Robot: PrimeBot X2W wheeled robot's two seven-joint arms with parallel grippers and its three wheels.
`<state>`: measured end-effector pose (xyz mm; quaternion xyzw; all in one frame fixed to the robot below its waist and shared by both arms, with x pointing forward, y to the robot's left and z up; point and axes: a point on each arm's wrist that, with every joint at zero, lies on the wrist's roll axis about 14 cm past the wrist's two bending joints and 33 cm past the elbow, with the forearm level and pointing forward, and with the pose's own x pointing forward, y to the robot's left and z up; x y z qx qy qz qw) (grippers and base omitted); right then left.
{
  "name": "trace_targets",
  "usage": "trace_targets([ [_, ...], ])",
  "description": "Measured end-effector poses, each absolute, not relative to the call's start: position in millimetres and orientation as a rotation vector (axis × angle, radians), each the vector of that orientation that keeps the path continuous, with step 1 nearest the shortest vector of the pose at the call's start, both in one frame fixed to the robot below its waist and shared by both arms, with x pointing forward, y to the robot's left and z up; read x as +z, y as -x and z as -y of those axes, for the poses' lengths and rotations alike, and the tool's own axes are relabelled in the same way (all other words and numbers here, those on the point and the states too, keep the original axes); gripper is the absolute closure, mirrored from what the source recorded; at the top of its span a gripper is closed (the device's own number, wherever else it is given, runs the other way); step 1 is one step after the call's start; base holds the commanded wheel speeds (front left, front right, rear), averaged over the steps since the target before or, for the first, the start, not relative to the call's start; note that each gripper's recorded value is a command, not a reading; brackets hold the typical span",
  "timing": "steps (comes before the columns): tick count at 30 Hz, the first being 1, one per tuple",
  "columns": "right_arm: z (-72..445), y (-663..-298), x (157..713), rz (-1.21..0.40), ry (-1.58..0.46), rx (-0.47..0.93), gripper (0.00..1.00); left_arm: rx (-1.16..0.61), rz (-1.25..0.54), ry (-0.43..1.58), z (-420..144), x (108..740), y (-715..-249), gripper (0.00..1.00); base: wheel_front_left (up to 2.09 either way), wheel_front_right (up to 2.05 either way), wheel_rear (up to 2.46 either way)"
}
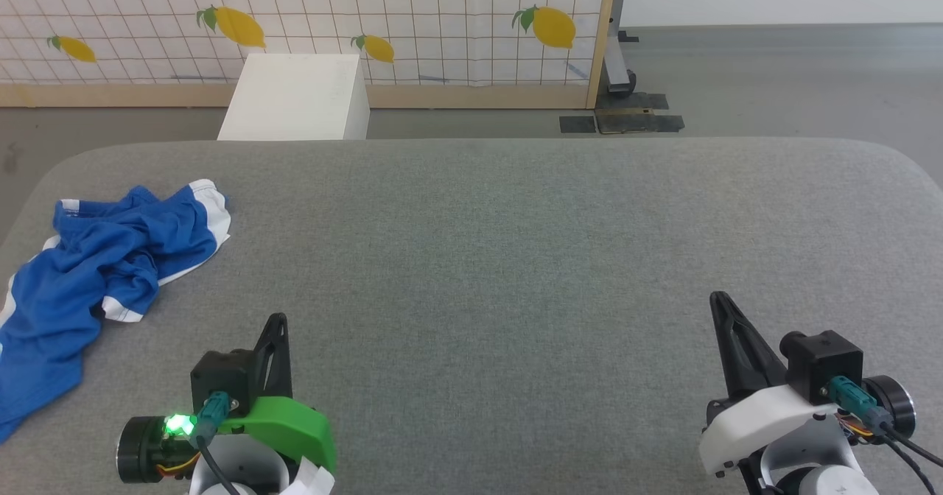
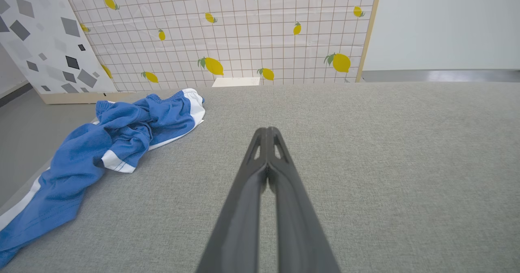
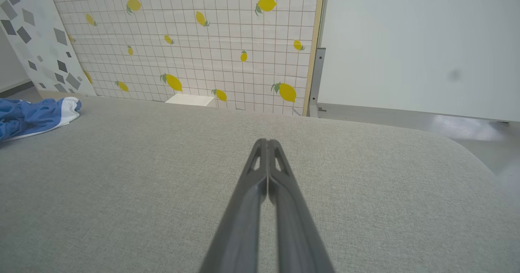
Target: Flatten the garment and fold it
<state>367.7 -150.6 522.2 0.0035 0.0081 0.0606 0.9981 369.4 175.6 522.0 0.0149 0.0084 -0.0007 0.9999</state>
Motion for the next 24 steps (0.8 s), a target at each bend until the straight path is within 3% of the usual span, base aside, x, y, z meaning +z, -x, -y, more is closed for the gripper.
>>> trace_targets([
  [24,150.6,-367.7,522.2,-0.016,-0.007,0.121,1.00,-0.001,-0.017,-0.030,-175.6,522.1,-369.4,1.00,0.00,0.00,0.00],
])
